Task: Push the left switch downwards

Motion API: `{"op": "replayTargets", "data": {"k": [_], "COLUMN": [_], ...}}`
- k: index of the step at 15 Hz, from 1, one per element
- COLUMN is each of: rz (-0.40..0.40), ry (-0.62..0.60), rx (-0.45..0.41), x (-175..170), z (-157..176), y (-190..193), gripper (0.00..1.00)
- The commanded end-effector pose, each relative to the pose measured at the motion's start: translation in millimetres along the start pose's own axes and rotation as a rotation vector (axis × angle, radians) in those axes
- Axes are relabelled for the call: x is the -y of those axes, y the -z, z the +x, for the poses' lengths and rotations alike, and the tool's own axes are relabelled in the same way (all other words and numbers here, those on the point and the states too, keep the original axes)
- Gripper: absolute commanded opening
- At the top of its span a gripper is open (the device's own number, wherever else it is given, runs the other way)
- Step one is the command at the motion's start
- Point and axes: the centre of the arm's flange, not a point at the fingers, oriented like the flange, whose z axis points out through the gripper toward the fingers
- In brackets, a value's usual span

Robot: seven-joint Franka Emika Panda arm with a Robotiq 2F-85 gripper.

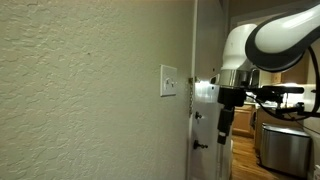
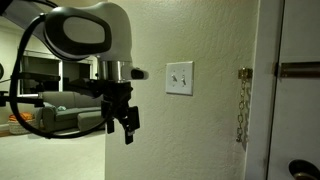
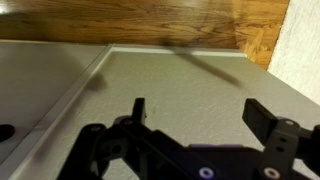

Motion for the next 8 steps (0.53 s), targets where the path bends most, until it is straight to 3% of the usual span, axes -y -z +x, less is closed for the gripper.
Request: {"op": "replayTargets", "data": {"k": [1,5,8], "rz": [-0.007,-0.01,-0.01], "ry": [-0.122,-0.15,-0.126], "rx": [-0.02,-0.066,-0.046], "x": [2,4,4], "z": [32,48,44], "y": [8,18,17], "gripper": [1.0,1.0,1.0]}}
